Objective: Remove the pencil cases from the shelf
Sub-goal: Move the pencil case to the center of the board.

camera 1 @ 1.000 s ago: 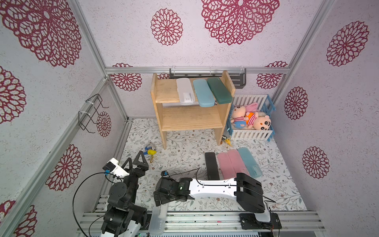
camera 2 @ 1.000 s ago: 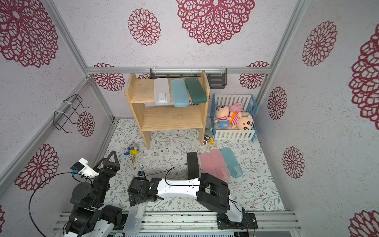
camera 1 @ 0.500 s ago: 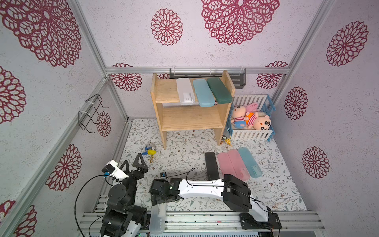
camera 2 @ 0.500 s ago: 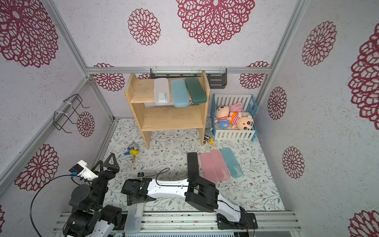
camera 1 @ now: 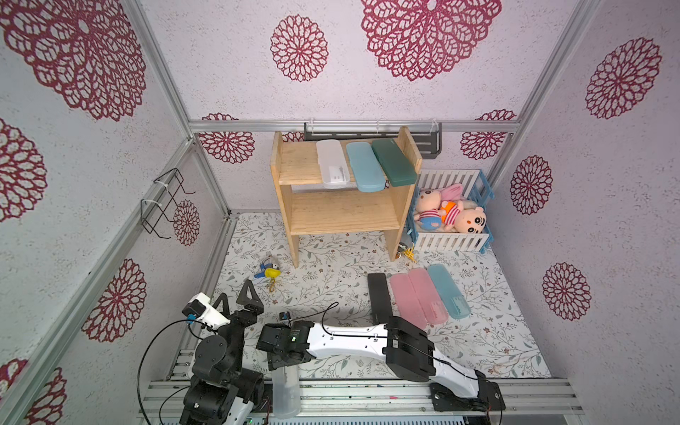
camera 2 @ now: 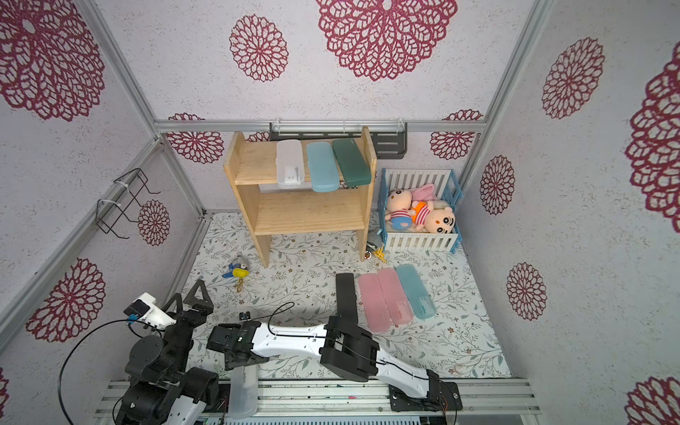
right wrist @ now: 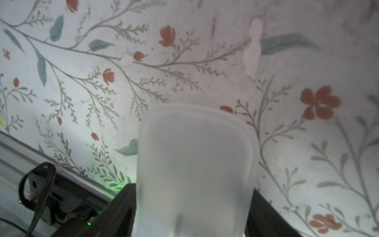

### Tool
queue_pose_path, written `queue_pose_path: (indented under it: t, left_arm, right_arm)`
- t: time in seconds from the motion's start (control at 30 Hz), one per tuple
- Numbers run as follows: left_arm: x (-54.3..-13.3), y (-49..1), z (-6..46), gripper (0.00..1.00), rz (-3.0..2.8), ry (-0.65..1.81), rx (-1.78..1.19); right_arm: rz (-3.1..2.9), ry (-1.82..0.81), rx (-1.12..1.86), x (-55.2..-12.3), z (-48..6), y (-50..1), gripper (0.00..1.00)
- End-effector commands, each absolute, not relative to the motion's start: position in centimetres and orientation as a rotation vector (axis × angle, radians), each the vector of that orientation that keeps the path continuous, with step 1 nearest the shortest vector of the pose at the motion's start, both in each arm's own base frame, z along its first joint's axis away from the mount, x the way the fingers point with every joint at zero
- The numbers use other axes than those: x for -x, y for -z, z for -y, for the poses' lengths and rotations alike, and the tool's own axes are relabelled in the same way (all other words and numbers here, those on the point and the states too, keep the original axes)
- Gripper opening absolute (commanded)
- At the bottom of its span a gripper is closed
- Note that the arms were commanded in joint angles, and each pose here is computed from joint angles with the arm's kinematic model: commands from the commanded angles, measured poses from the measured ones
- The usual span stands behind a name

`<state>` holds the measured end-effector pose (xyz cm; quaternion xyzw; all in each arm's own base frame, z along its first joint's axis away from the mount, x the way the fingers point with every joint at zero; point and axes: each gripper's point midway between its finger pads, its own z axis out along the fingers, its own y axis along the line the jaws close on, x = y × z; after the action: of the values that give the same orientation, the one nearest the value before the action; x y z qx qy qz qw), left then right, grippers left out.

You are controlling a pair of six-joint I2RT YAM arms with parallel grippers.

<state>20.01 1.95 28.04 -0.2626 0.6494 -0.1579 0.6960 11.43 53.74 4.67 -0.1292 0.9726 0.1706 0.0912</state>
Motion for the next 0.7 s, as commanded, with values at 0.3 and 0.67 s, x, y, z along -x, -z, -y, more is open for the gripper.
queue_pose_path:
  t: [0.3, 0.67]
  left_arm:
    - [-20.2, -27.7, -2.2, 0.97, -1.46, 0.316, 0.589]
    - [-22.1, -27.8, -1.5, 0.97, -1.49, 0.323, 0.591]
  right_arm:
    - [-2.763, -0.38, 0.382, -19.6, -50.1, -6.9, 0.46]
    - [-2.69, -0.539, 0.605, -17.0, -53.0, -9.7, 0.99]
